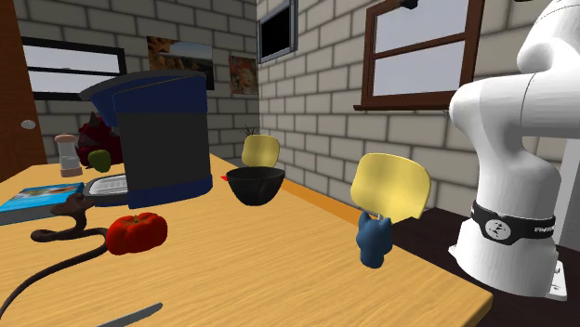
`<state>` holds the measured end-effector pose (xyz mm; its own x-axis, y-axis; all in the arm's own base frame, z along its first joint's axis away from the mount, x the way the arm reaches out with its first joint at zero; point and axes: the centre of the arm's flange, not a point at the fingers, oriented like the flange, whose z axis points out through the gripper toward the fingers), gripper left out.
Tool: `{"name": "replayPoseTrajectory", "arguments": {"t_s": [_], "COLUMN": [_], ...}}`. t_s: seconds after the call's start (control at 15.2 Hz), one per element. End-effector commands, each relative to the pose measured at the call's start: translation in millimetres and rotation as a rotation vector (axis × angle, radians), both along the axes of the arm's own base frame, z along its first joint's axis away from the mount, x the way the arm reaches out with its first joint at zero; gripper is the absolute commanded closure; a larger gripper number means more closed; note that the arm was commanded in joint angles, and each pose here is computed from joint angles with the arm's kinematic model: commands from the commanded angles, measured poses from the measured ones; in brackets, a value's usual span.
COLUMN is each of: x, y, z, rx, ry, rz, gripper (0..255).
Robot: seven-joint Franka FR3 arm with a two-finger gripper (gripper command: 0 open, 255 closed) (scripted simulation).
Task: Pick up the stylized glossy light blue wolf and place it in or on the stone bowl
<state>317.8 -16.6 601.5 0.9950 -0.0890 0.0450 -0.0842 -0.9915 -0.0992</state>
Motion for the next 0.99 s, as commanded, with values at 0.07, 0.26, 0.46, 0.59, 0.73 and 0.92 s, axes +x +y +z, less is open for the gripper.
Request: {"name": "replayPoseTrajectory", "arguments": {"t_s": [0.07,0.26,0.46,0.59,0.73,0.92], "x": [-0.7,-3.3,-6.9,-9.8,-13.1,-18.9], "y": [-2.7,-11.2,-20.3,-26.8,-33.4,-43.9], "z": [-12.4,-49.6,-86.5,-111.0,-135.4,-171.7], "rx": [-0.006,-0.025,-0.044,-0.056,-0.068,-0.087], "ry": [0.006,0.026,0.045,0.058,0.071,0.09], "rz": [-0.008,-0.032,-0.056,-0.072,-0.088,-0.112], "gripper": [0,0,0,0,0,0]}}
